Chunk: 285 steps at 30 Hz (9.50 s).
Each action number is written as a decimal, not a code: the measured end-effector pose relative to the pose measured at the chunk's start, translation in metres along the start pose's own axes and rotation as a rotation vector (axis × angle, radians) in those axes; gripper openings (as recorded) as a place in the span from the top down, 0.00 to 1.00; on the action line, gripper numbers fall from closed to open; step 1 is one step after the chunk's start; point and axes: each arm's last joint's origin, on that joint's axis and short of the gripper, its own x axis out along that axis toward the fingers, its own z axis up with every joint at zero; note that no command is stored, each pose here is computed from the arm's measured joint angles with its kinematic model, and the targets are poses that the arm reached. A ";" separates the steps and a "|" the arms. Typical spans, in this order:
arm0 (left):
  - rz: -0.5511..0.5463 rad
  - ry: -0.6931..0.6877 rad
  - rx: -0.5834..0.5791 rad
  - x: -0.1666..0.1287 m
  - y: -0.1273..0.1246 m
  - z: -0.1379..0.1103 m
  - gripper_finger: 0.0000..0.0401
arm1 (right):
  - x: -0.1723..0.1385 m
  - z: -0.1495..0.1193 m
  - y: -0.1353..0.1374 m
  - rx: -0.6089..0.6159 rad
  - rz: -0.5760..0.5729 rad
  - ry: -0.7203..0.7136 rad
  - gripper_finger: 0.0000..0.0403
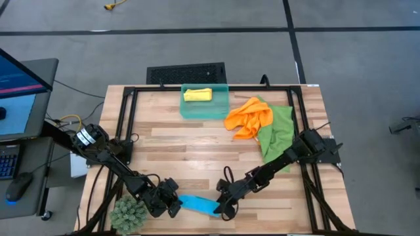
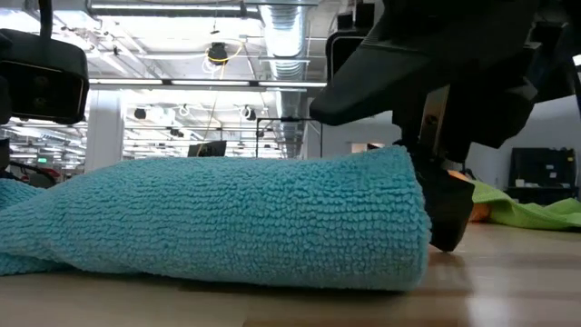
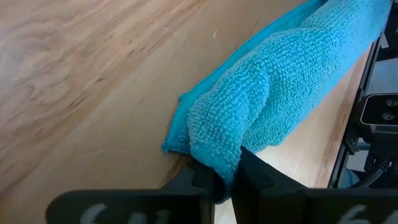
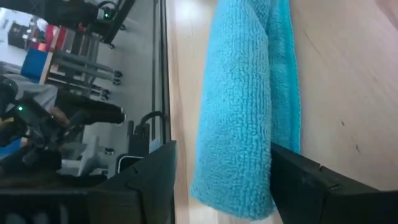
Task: Roll microfiber towels into tight, uniform cylinder then place into a basket
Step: Put the rolled blue microfiber towel into the green bin
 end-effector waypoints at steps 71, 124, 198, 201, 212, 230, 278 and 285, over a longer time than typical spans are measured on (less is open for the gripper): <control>-0.025 -0.063 -0.127 0.000 -0.002 0.002 0.97 | -0.043 -0.053 0.085 -1.339 -0.251 0.003 0.37; -0.029 -0.052 -0.083 0.000 -0.003 0.002 0.97 | 0.010 -0.027 0.007 -1.017 -0.515 0.060 0.60; 0.364 -0.565 0.109 -0.118 0.178 0.330 0.97 | -0.215 0.250 -0.153 -0.975 -0.995 -0.124 0.94; 0.345 -0.524 0.110 -0.108 0.186 0.337 0.97 | -0.209 0.257 -0.165 -0.954 -0.994 -0.079 0.94; 0.440 -0.278 0.137 -0.097 0.178 0.366 0.97 | -0.221 0.264 -0.189 -0.888 -0.984 0.082 0.95; 0.470 -0.306 0.109 -0.100 0.172 0.372 0.97 | -0.223 0.259 -0.211 -0.849 -0.886 0.114 0.94; 0.491 -0.238 0.246 -0.078 0.181 0.384 0.61 | -0.217 0.256 -0.216 -0.821 -0.875 0.136 0.93; 0.515 -0.279 0.295 -0.098 0.174 0.385 0.61 | -0.217 0.254 -0.217 -0.801 -0.872 0.158 0.95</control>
